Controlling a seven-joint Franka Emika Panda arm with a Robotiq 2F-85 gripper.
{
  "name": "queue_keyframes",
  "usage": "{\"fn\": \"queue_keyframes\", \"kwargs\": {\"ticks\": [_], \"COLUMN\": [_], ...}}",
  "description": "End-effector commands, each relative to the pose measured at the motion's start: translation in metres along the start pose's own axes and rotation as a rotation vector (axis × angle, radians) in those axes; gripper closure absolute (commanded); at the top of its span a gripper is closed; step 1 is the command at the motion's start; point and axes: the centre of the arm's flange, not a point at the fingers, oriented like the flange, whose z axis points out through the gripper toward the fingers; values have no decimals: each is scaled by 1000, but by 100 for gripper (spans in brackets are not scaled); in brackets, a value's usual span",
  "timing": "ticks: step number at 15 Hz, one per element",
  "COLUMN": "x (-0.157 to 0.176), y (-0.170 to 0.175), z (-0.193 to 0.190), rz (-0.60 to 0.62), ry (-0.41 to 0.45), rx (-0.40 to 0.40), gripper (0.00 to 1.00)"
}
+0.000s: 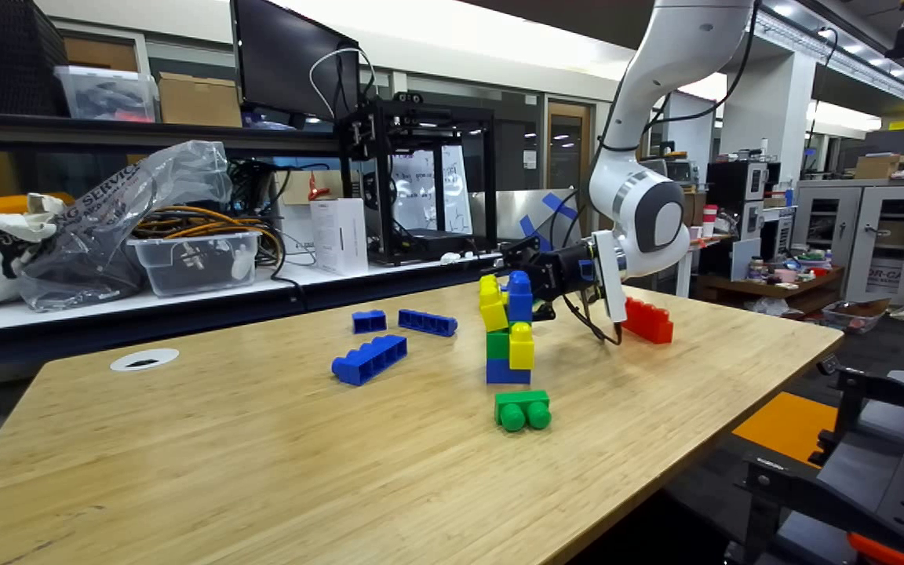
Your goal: Pick the yellow block and stack it on the green block
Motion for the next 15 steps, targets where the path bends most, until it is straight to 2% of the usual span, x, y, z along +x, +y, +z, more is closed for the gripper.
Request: {"fn": "queue_keyframes", "kwargs": {"ticks": [1,8,15], "x": [-2,3,6], "y": [10,25,29], "z": [-3,-9,-6], "rz": [-14,-49,-71], "ry": [19,2,-17], "rx": [23,114,122], "gripper": [62,62,62]}}
